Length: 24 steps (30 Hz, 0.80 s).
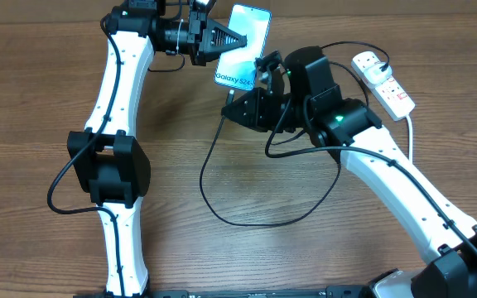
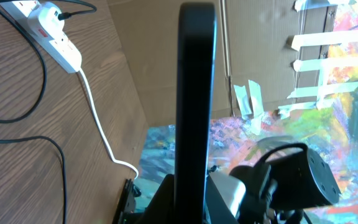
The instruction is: Plug charger to phone and switch on socket
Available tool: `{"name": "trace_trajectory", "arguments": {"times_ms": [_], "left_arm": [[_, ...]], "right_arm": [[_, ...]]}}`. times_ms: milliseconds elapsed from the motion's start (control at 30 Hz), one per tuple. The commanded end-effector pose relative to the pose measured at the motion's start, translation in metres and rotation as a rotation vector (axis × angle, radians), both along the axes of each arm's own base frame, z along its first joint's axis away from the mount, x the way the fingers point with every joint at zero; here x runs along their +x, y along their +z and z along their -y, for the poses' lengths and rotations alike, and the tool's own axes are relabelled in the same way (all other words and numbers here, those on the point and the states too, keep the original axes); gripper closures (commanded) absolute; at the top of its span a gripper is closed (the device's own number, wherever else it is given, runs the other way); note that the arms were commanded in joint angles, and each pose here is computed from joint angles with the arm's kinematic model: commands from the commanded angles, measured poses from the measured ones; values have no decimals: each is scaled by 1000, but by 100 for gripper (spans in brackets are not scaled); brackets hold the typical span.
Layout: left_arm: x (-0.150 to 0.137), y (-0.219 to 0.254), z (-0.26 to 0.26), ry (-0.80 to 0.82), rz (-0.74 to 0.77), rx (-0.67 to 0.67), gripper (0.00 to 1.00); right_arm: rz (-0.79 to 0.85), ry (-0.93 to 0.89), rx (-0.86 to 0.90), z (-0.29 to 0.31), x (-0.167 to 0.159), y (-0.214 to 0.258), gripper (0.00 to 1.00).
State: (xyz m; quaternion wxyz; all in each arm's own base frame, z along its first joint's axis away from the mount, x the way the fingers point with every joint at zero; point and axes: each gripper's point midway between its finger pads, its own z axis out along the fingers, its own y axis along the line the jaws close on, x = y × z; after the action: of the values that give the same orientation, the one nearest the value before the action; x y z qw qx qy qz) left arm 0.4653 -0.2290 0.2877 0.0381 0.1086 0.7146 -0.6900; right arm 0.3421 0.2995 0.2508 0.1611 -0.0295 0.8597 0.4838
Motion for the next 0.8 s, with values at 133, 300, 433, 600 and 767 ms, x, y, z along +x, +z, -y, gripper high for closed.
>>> {"name": "trace_trajectory", "arguments": {"times_ms": [133,300,433,600,767], "left_arm": [[-15,42,-2,-30,75,-63,96],[-15,42,-2,-30,77,-63,96],[-15,42,-2,-30,80,-63,96],[-15,42,-2,-30,79,-63,96],[-16,42,0,-36,76,-63,96]], "right_arm": [[19,3,18,-1,4,9,96],[11,28,35,-3,0,12,96],[9,35,40,-4,-2,12,96],[8,37,41,-4,-2,12,96],[12,27,35,-3,0,12,96]]}}
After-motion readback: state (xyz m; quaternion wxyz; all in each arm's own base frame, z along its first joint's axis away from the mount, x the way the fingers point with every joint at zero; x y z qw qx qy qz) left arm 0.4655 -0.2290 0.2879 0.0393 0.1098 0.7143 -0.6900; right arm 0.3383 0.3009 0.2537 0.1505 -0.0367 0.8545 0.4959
